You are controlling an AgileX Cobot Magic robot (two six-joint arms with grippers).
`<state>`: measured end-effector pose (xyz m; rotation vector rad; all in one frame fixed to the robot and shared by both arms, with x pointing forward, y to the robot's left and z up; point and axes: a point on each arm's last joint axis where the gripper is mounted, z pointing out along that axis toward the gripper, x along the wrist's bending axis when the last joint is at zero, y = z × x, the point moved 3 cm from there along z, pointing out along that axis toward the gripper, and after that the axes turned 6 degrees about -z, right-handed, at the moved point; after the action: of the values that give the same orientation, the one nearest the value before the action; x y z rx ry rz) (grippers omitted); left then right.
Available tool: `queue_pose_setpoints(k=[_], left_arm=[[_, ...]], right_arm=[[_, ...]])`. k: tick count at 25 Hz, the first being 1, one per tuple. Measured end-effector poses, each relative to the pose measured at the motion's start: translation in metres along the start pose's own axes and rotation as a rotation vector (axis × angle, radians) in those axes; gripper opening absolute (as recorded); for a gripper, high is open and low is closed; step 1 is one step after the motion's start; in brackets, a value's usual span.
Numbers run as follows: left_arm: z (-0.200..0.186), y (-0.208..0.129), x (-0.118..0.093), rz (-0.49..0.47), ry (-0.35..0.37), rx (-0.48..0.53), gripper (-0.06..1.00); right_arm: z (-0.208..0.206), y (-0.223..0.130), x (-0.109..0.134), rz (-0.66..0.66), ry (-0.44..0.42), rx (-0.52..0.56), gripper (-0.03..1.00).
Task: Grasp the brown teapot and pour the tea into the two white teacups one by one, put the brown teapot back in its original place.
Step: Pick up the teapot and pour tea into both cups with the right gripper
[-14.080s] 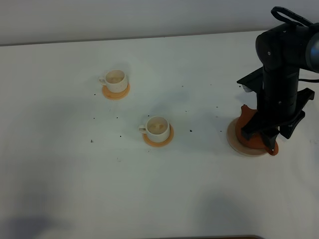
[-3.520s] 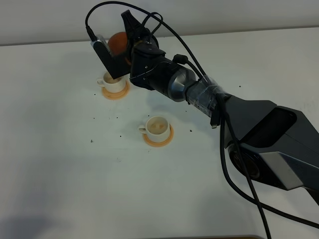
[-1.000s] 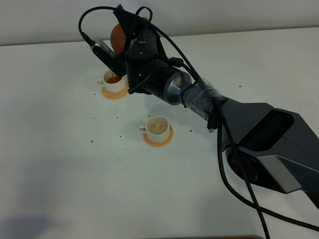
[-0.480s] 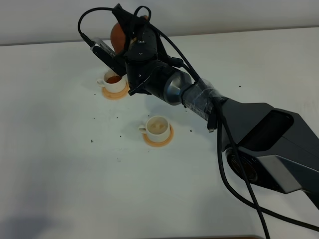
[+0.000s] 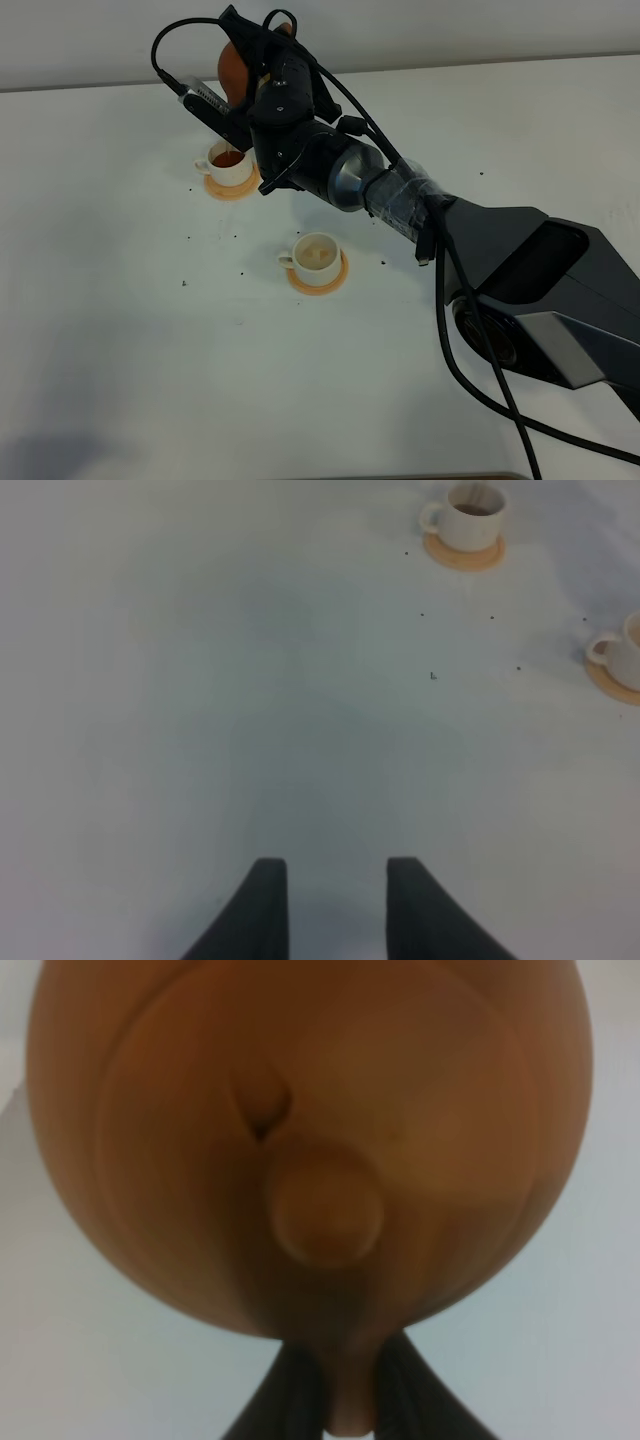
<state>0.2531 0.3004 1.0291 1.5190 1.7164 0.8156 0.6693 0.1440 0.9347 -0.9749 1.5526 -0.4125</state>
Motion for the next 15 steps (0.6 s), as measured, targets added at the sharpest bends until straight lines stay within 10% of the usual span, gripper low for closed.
queue_pose_setpoints(k=[15], left_arm=[[0.0,0.0,0.0,0.0,0.0,0.0,0.25]], right_arm=[[-0.0006,0.0006,-0.0009,-0.002,-0.004,0.0,0.09]])
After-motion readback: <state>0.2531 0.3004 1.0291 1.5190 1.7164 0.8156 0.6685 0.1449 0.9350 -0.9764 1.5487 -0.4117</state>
